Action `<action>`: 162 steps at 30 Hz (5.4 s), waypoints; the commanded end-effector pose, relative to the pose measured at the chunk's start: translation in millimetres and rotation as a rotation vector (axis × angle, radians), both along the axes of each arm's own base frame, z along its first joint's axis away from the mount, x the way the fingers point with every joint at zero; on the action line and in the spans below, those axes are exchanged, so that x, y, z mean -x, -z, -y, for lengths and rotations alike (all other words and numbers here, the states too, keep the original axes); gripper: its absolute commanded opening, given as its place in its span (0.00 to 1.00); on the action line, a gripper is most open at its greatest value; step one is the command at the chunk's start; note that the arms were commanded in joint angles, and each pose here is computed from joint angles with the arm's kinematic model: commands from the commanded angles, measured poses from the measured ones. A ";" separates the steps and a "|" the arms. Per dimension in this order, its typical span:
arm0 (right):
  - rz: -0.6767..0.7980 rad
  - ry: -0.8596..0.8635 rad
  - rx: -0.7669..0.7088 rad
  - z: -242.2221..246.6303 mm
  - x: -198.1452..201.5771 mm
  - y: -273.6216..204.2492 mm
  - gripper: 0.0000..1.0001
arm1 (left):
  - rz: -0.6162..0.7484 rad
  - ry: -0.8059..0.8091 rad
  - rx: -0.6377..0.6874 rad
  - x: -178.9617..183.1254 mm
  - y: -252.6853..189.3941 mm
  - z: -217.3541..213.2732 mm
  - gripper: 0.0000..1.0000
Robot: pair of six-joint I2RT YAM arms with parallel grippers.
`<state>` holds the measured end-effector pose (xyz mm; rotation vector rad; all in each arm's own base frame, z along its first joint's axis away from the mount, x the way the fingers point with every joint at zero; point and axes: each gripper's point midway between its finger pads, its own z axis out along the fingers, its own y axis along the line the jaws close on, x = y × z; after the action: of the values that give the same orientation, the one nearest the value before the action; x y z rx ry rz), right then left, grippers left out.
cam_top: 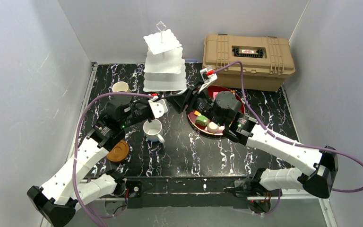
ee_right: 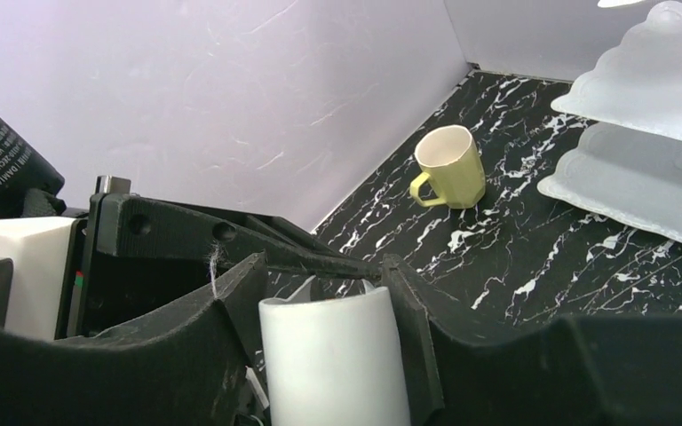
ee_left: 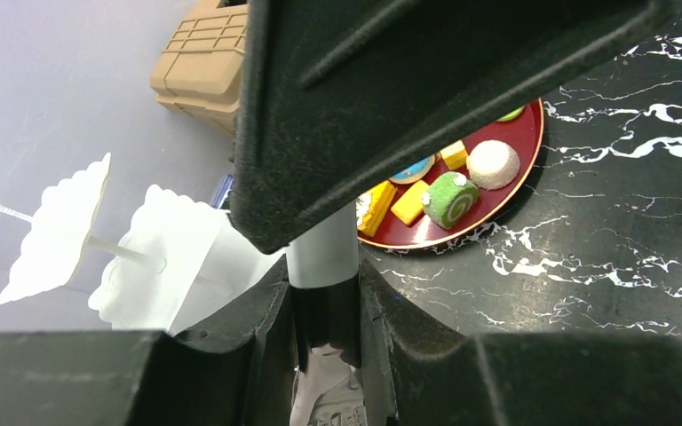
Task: Serve the afternoon tea
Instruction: Adjust the clamp, then pick up the desert table from the center of the board, then place the dessert table at the center of the board.
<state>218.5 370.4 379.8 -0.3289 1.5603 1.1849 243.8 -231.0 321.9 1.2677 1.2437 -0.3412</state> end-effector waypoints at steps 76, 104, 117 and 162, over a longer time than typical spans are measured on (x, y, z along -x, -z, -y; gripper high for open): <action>0.028 0.367 0.290 84.9 -31.1 44.7 0.16 | -0.133 -0.569 0.648 -378.5 -53.5 -23.1 0.84; 0.007 0.371 0.286 91.6 -26.8 46.2 0.16 | -0.208 -0.508 0.731 -381.4 -51.1 -30.5 0.20; 0.003 0.374 0.293 91.3 -27.6 50.8 0.16 | -0.221 -0.476 0.747 -357.6 -67.9 -31.8 0.00; 0.080 0.496 0.360 132.3 -33.7 42.0 0.17 | -0.221 -0.435 0.549 -152.3 -49.8 -48.4 0.81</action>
<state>249.9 248.4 316.2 -0.2503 1.7161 0.5012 416.4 -197.3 345.1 0.5018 1.4982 -0.5308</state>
